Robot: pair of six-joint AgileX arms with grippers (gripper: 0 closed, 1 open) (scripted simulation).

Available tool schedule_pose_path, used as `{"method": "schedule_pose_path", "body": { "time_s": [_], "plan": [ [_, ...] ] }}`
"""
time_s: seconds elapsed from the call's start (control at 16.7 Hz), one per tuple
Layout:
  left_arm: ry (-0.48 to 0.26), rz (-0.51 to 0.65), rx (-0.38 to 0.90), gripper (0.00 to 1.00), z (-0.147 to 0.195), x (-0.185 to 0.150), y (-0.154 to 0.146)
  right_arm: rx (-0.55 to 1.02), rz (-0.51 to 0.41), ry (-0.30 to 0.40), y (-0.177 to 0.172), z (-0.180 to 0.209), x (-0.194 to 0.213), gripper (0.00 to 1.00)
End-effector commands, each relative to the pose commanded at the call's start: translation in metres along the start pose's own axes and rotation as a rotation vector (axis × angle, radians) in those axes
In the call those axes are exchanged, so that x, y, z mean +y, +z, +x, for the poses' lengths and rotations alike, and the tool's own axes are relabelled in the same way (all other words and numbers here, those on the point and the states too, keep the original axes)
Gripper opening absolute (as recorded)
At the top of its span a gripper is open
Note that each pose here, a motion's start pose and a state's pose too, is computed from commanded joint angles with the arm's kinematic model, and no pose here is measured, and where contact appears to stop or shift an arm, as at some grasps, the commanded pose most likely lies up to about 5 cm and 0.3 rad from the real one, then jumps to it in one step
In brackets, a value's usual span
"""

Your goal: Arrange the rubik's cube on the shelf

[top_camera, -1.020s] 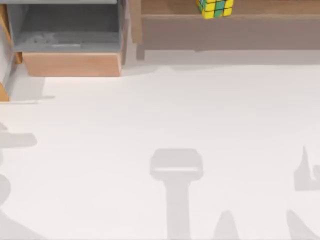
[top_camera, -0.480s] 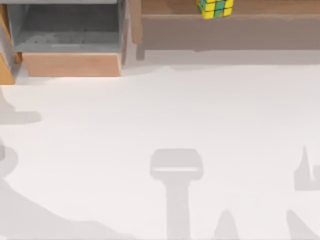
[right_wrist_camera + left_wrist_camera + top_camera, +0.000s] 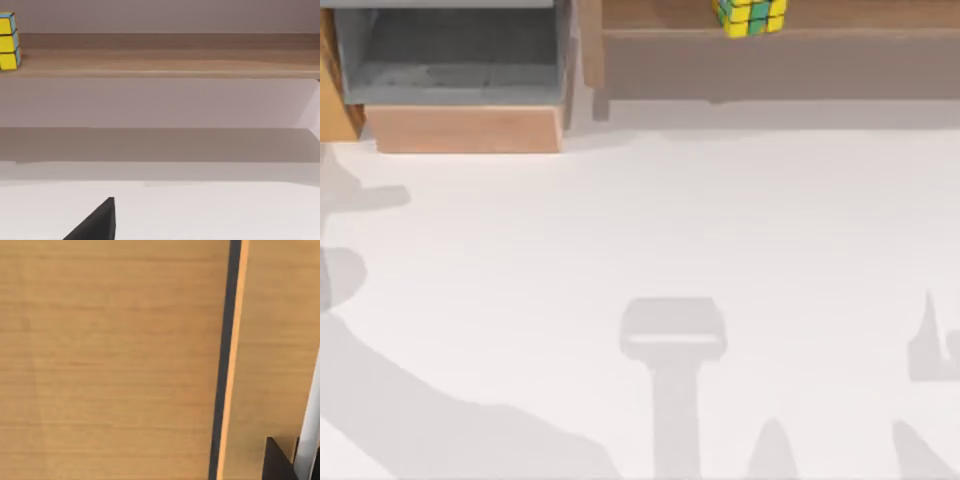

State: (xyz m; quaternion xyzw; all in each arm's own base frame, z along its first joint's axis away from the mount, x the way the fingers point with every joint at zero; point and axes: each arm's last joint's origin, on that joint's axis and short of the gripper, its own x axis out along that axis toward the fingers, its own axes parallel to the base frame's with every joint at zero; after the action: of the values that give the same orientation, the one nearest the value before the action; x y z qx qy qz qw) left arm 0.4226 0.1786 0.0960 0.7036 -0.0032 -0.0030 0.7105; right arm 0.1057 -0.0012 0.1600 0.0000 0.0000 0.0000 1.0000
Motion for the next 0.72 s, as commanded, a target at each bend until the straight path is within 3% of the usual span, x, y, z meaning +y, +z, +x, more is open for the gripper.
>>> {"method": "schedule_pose_path", "body": {
  "time_s": [0.42,0.72],
  "plan": [
    [-0.027,-0.015,0.002,0.0,0.0166,-0.0069,0.0041,0.0,0.0,0.0,0.0,0.0,0.0,1.0],
    [-0.027,-0.015,0.002,0.38,0.0166,-0.0069,0.0041,0.0,0.0,0.0,0.0,0.0,0.0,1.0]
  ]
}}
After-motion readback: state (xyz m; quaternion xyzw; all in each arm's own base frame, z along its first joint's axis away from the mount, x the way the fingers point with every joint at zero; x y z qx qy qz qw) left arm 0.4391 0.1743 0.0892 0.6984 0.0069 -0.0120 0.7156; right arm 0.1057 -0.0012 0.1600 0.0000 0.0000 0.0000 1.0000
